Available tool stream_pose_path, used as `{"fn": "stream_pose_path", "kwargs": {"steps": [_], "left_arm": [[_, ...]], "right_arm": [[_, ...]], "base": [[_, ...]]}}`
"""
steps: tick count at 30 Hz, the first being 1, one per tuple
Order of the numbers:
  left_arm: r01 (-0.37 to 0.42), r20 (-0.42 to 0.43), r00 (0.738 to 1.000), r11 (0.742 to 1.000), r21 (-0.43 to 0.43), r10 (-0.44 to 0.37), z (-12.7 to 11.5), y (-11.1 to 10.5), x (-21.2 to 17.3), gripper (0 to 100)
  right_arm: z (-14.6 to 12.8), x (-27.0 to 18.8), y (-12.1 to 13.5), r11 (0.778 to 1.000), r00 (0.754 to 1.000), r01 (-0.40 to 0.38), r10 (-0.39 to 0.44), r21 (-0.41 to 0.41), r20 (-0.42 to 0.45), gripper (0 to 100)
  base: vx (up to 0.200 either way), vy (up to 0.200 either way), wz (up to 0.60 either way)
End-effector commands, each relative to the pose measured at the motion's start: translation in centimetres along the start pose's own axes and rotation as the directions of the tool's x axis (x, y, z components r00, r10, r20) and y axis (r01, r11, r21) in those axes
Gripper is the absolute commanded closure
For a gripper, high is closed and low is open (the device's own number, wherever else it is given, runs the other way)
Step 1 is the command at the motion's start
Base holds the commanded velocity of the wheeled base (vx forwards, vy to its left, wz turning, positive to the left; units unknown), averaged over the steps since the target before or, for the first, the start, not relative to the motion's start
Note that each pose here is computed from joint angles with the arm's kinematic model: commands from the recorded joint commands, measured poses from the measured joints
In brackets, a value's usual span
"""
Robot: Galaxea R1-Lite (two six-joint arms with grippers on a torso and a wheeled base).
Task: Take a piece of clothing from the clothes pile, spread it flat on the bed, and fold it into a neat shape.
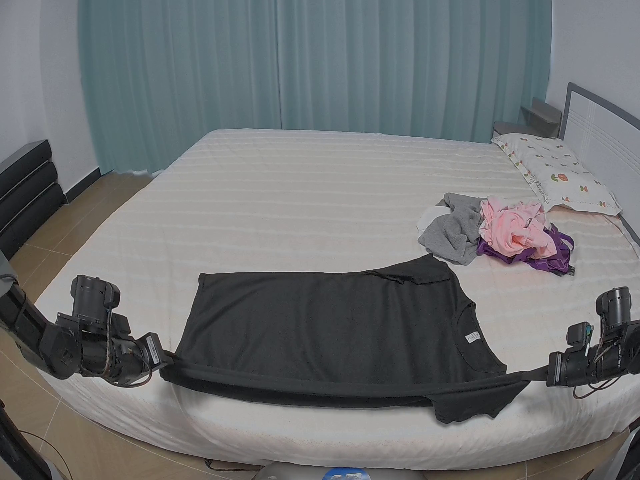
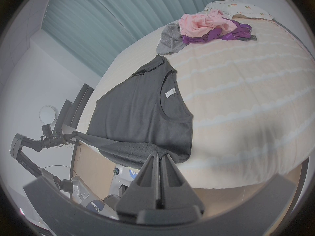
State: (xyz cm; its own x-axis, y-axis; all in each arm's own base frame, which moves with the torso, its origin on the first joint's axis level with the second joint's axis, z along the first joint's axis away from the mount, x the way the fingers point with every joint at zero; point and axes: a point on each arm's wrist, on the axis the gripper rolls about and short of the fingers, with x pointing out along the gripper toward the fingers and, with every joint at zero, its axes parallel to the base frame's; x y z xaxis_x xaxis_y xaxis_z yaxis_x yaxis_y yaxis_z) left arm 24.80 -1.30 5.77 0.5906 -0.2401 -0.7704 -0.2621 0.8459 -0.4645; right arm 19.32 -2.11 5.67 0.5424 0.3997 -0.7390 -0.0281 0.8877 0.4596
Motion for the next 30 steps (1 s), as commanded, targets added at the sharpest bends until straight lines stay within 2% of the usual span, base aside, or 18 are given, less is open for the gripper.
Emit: {"fn": "stream_pose_path", "kwargs": {"steps": [1, 9, 14, 20, 30], "left_arm": [[0.026, 0.036, 0.999, 1.0, 0.009, -0.026, 1.1, -1.0, -0.3, 100], [0.014, 0.034, 0.999, 1.0, 0.017, -0.015, 1.4, -1.7, -1.0, 100], [-0.004, 0.001, 1.0, 1.0, 0.011, 0.004, 1.0, -1.5, -0.8, 100], [-0.01, -0.008, 1.0, 1.0, 0.005, 0.01, 1.6, -1.6, 0.2, 100], [-0.032, -0.04, 0.999, 0.999, -0.009, 0.032, 2.8, -1.5, 3.2, 100]], "right_arm": [[0.6, 0.5, -0.2, 1.0, 1.0, -0.001, 0.001, 0.002, -0.006, 100], [0.2, 0.5, 0.1, 1.0, 1.0, -0.007, 0.007, -0.007, -0.018, 100], [0.3, 0.5, 0.1, 1.0, 1.0, -0.008, 0.008, -0.003, -0.013, 100], [1.9, 1.0, 0.4, 0.999, 1.0, -0.022, 0.021, 0.05, 0.016, 100], [4.5, 3.3, 0.4, 0.996, 0.999, -0.036, 0.035, 0.08, 0.012, 100]], "base": [[0.0, 0.0, 0.0], [0.0, 0.0, 0.0], [0.0, 0.0, 0.0], [0.0, 0.0, 0.0], [0.0, 0.0, 0.0]]}}
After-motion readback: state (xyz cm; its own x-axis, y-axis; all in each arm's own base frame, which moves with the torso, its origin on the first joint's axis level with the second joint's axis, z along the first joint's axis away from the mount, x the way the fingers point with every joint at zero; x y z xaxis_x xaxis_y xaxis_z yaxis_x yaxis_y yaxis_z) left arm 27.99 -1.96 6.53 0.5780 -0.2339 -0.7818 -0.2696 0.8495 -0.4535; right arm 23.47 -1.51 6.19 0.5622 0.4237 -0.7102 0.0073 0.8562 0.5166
